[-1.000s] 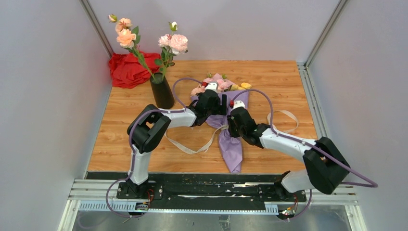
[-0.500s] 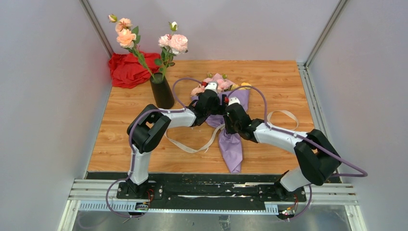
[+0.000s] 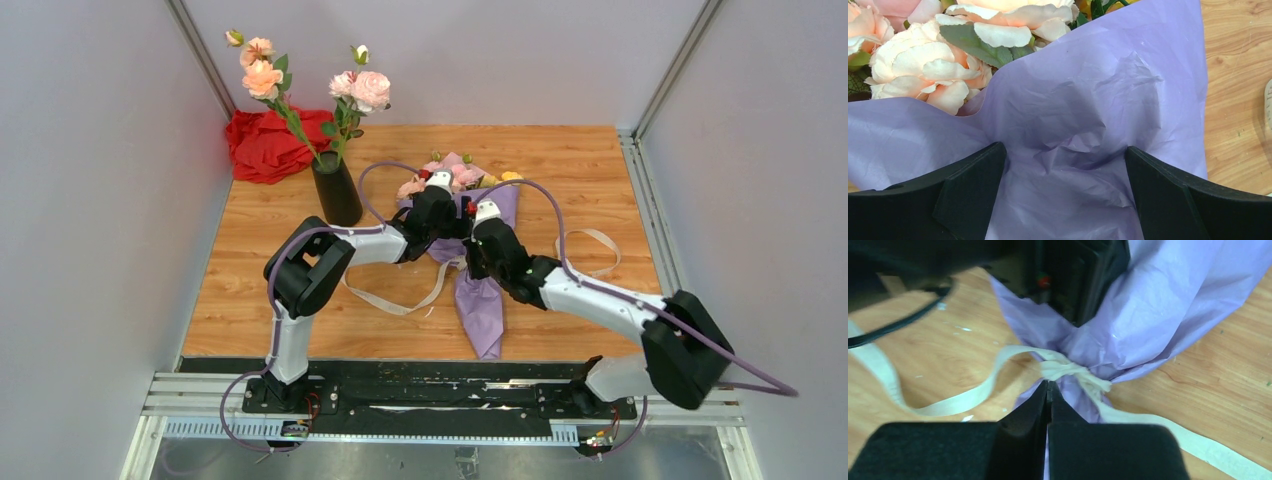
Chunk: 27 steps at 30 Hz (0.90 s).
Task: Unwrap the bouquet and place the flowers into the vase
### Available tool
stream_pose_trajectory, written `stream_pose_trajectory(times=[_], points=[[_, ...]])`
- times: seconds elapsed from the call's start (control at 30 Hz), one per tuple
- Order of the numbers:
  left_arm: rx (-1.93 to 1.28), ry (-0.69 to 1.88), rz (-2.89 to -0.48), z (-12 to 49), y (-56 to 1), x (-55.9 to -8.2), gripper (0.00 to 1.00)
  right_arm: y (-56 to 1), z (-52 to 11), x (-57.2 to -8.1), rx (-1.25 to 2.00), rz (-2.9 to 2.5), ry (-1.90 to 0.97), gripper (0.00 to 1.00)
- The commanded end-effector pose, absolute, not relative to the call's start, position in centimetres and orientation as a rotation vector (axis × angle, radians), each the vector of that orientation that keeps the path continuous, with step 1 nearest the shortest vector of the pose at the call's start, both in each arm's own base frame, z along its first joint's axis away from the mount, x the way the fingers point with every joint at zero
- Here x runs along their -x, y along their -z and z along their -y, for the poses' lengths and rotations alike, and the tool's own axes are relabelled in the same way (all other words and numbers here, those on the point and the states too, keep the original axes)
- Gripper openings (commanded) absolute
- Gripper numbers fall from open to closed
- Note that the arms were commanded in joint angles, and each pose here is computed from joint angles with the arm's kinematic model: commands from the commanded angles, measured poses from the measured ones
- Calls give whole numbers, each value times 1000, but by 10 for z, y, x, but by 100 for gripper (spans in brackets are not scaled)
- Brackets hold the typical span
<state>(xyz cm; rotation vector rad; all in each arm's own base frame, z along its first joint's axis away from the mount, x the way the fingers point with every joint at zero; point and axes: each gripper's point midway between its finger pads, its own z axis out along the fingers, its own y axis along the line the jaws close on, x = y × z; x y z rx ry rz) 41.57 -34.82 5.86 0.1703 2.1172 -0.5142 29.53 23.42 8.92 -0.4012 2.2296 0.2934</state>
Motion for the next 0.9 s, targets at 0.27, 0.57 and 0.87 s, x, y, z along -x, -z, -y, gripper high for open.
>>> stream_pose_trajectory(times=[0.27, 0.57, 0.87], points=[[-208, 529, -2180, 348, -40, -405, 100, -113, -237, -290, 401, -2130, -249, 36], [-214, 524, -2177, 346, -41, -404, 100, -81, -260, -301, 416, -2188, -269, 42], [-218, 530, -2175, 347, -42, -404, 100, -81, -260, -306, 403, -2179, -253, 7]])
